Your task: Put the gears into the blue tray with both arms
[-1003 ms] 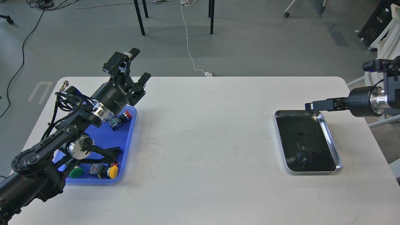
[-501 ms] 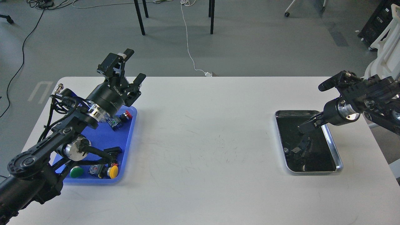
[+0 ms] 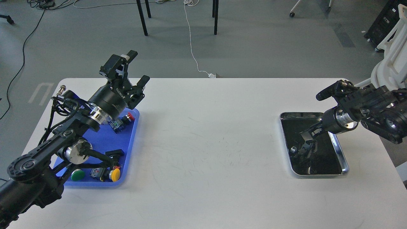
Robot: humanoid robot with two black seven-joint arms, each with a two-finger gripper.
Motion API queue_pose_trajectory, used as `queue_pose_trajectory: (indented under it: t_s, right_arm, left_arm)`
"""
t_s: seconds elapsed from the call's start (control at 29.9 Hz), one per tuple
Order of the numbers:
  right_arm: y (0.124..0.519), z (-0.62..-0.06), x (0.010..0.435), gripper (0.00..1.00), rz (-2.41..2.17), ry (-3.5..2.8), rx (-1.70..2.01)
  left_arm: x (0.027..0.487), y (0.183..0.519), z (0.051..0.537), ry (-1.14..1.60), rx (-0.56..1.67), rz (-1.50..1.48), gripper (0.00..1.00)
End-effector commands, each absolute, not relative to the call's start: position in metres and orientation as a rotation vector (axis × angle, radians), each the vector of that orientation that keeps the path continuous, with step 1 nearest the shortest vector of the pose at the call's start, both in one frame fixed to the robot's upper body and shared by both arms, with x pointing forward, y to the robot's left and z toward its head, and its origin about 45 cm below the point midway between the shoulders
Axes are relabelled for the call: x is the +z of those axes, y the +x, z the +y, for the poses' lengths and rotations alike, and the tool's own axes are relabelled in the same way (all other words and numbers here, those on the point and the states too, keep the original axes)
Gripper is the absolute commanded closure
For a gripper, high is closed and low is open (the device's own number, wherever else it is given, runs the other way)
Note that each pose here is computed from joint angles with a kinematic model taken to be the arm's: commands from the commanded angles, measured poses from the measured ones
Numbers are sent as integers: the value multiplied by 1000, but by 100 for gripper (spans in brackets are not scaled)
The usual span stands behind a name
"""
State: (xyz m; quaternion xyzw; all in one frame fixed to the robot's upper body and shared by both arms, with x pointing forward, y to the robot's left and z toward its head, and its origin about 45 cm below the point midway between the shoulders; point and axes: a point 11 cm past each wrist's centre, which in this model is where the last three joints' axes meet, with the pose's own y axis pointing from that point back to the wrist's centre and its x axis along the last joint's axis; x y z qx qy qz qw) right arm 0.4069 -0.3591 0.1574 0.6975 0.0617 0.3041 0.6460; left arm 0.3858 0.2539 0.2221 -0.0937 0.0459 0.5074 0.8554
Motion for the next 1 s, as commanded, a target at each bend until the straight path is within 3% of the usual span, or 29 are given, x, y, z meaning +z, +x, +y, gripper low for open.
queue_pose_trajectory:
  t_s: [0.0,0.2,0.87,0.94,0.97]
  right_arm:
    - [408,-355,156,36,139,1595,702]
    - [410,-356,157,46,133,1584,703]
    - [404,-359,146,47,138,1588,680]
    - [405,-359,146,58,135,1588,680]
    - [406,-358,147,58,132,1588,682]
  left_arm:
    - [222,386,255,-199,1069,95,2]
    - [223,386,257,-200,1073,93,2]
    - [224,386,258,-200,1075,92,2]
    - [223,386,259,-199,1077,94,2]
    - [222,385,259,-198,1078,95,2]
